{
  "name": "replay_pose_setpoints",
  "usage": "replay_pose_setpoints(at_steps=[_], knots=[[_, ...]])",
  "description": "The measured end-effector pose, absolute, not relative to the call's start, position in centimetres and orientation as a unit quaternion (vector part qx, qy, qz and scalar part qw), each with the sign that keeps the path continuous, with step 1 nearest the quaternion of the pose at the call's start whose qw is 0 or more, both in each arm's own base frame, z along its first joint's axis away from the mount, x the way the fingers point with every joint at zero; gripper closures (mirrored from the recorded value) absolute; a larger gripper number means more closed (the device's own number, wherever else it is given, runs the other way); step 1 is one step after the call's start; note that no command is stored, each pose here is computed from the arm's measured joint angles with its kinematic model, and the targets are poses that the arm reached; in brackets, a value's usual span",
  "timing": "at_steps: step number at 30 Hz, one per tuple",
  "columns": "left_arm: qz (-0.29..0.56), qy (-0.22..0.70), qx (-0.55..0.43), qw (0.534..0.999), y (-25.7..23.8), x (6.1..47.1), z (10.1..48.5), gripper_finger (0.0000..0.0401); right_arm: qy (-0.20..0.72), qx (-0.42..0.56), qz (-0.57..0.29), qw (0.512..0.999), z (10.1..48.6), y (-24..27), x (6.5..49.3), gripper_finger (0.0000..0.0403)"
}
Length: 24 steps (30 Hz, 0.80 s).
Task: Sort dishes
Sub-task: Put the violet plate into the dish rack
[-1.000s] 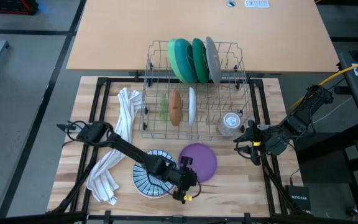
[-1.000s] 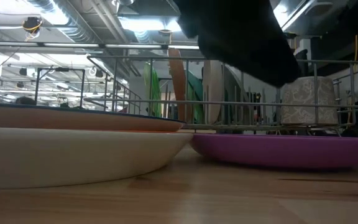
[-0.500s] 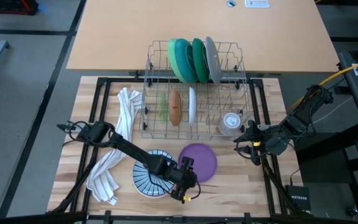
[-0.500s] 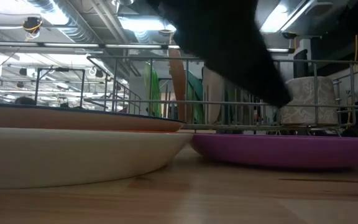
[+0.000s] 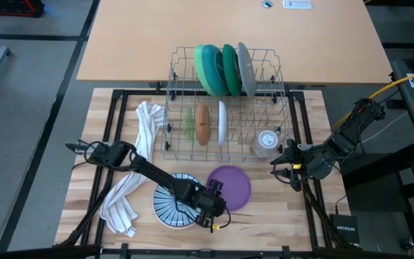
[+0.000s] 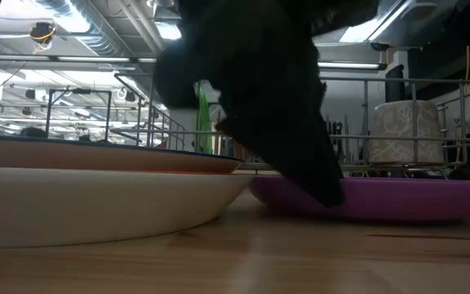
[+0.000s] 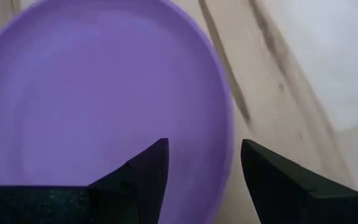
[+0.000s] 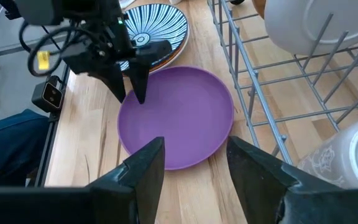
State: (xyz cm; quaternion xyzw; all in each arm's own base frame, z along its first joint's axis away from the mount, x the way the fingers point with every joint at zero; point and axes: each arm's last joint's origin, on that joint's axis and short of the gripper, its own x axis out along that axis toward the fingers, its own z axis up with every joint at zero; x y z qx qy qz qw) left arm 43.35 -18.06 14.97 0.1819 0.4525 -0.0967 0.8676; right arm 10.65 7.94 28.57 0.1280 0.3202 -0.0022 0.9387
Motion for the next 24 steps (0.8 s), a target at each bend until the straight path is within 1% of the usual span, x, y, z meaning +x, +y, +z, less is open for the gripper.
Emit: replay_pose_setpoints(at_steps=[6,9,12,16,21,22,24], knots=[[-0.088,0.450,0.185,0.869,-17.5,43.8,14.5,0.0212,0.321,0.128,-0.002,0.939,28.6,7.9,10.7,0.0224],[-0.094,0.451,0.200,0.865,-17.5,43.9,14.1,0.0226,0.320,0.128,-0.002,0.939,28.6,7.9,10.6,0.0224],[-0.101,0.449,0.213,0.862,-17.5,43.9,14.1,0.0257,0.320,0.128,-0.002,0.939,28.6,7.9,10.6,0.0223],[-0.108,0.444,0.218,0.862,-18.0,43.7,14.1,0.0311,0.320,0.128,-0.002,0.939,28.6,7.9,10.6,0.0223],[-0.105,0.408,0.191,0.887,-19.1,44.0,14.6,0.0384,0.321,0.128,-0.002,0.939,28.6,7.9,10.6,0.0223],[-0.101,0.401,0.177,0.893,-19.3,44.1,14.7,0.0392,0.321,0.128,-0.002,0.939,28.6,7.9,10.6,0.0224],[-0.092,0.387,0.146,0.906,-19.6,44.3,15.1,0.0394,0.320,0.127,-0.002,0.939,28.6,7.9,10.6,0.0223]])
